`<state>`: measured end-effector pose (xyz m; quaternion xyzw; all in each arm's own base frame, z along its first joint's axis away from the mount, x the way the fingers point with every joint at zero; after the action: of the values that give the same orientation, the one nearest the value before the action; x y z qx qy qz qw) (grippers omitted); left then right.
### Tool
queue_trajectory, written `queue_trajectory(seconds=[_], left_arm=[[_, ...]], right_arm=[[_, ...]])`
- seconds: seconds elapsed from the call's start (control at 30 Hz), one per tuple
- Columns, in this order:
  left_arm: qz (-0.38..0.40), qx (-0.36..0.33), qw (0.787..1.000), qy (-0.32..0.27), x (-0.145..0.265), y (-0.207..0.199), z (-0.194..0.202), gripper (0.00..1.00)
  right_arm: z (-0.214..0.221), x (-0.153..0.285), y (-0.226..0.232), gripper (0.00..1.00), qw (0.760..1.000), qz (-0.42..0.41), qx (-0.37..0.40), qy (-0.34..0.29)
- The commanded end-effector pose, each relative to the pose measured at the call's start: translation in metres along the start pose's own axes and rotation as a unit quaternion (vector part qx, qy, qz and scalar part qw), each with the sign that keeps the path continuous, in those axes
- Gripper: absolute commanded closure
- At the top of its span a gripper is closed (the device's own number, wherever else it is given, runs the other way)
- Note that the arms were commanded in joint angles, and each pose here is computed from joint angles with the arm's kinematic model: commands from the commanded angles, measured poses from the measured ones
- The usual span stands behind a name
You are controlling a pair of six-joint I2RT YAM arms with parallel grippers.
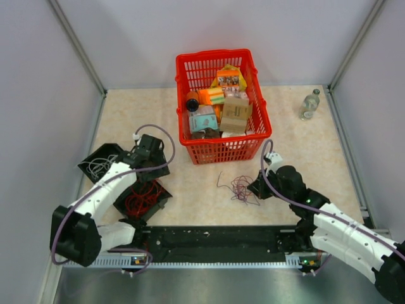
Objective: Untangle the cables
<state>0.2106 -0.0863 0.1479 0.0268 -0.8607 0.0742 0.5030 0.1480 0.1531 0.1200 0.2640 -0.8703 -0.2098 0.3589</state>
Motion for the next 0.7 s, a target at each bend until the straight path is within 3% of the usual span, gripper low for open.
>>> queue_trajectory(seconds=[0.0, 0.1, 0.37, 0.5, 0.57, 0.67], left_arm=[[-0.092, -0.005, 0.995, -0.026, -0.015, 0.015, -0.011, 0.32], [-0.100, -0.013, 0.995, -0.006, -0.029, 0.013, -0.006, 0.34], [-0.132, -0.025, 0.991, 0.016, -0.039, 0.011, 0.012, 0.57], [-0.147, -0.031, 0.988, 0.024, -0.041, 0.011, 0.019, 0.57], [-0.146, -0.026, 0.989, 0.027, -0.040, 0.011, 0.022, 0.63], [-0.135, -0.003, 0.991, 0.009, -0.029, 0.013, 0.023, 0.83]], right_arm=[[-0.016, 0.006, 0.009, 1.00, 0.999, -0.017, 0.004, -0.041], [-0.015, 0.008, 0.007, 1.00, 0.999, -0.013, 0.002, -0.045], [-0.013, 0.010, 0.005, 1.00, 0.999, -0.011, 0.001, -0.050], [-0.011, 0.009, 0.002, 1.00, 0.999, -0.007, 0.000, -0.049], [-0.011, 0.010, 0.003, 1.00, 0.999, -0.008, 0.000, -0.050], [-0.012, 0.010, 0.002, 1.00, 0.999, -0.007, 0.000, -0.054]])
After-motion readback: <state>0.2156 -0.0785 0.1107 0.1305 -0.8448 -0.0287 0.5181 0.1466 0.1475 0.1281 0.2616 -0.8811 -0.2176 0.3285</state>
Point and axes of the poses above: each gripper's point midway between its finger pads, its own x axis back along the fingers, its own y axis along the line the jaws close on, z = x × y, the point moved 6 cm from there along x, back along the fingers, and after that the axes turned 10 degrees about -x, right-handed, at the moved point
